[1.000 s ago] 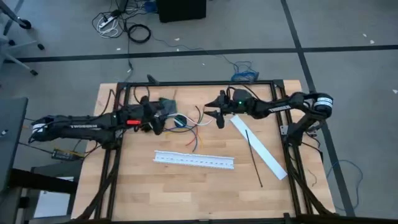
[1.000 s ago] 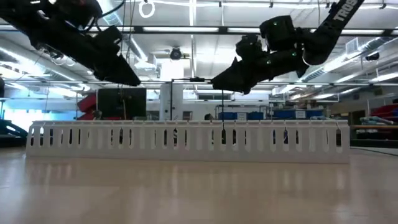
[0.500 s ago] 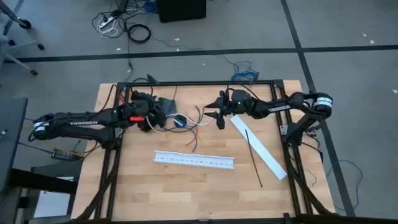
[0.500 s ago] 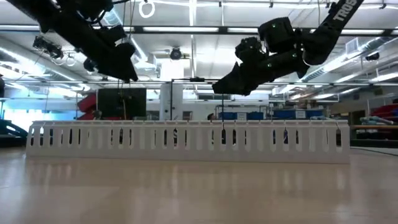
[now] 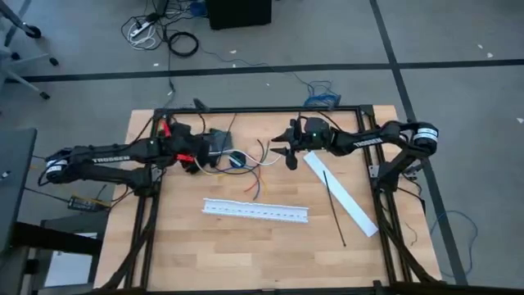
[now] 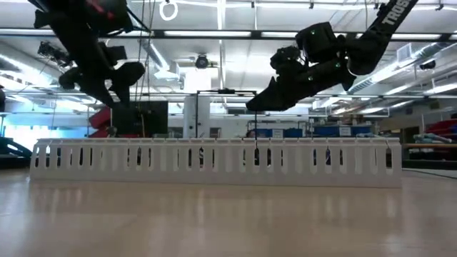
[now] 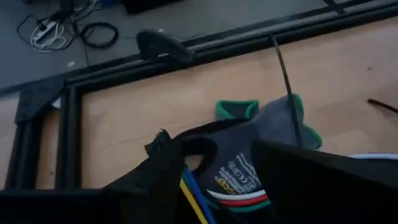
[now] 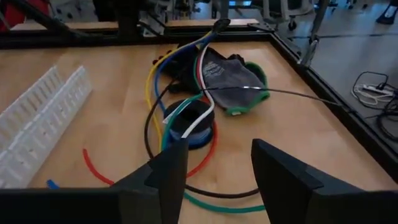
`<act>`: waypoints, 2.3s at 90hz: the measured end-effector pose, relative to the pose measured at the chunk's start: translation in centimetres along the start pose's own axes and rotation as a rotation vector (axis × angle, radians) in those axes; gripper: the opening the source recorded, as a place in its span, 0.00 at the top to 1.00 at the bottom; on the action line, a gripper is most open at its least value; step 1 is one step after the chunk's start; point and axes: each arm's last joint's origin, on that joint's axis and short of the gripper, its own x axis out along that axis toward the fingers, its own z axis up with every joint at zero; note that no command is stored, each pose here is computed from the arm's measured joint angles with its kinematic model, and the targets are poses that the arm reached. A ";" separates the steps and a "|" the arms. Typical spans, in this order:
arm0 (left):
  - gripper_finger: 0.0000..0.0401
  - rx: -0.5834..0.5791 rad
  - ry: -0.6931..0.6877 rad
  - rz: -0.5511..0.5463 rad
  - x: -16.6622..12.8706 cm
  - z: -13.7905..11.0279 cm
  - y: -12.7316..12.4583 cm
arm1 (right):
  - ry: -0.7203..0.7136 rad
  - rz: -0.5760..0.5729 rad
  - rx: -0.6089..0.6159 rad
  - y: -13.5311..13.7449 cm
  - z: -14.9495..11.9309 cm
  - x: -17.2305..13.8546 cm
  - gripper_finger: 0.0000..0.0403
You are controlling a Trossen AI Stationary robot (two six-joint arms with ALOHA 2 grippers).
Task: Ziptie cables
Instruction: Prepare the cable wires
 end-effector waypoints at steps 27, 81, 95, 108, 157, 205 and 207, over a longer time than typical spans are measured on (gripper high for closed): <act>0.53 0.025 0.028 0.038 2.3 -1.3 -1.3 | 0.070 0.009 -0.006 0.1 -0.7 0.0 0.57; 0.53 -0.069 0.138 0.147 4.9 -1.3 0.1 | 0.103 0.013 0.000 0.1 -1.0 -0.1 0.57; 0.53 -0.078 0.151 0.166 4.8 -1.4 0.3 | 0.103 0.014 0.000 0.1 -1.0 -0.1 0.58; 0.53 -0.096 0.170 0.155 4.8 -1.5 0.3 | 0.103 0.014 0.000 0.1 -1.0 -0.1 0.58; 0.53 -0.059 0.191 0.145 6.1 -1.9 -0.6 | 0.103 0.014 -0.011 0.1 -1.0 -0.1 0.56; 0.64 0.088 0.105 0.066 8.1 -1.7 -2.7 | 0.108 0.015 -0.006 0.1 -1.1 -0.1 0.57; 0.67 0.089 0.105 0.066 8.1 -1.7 -2.7 | 0.108 0.015 -0.006 0.1 -1.1 -0.1 0.57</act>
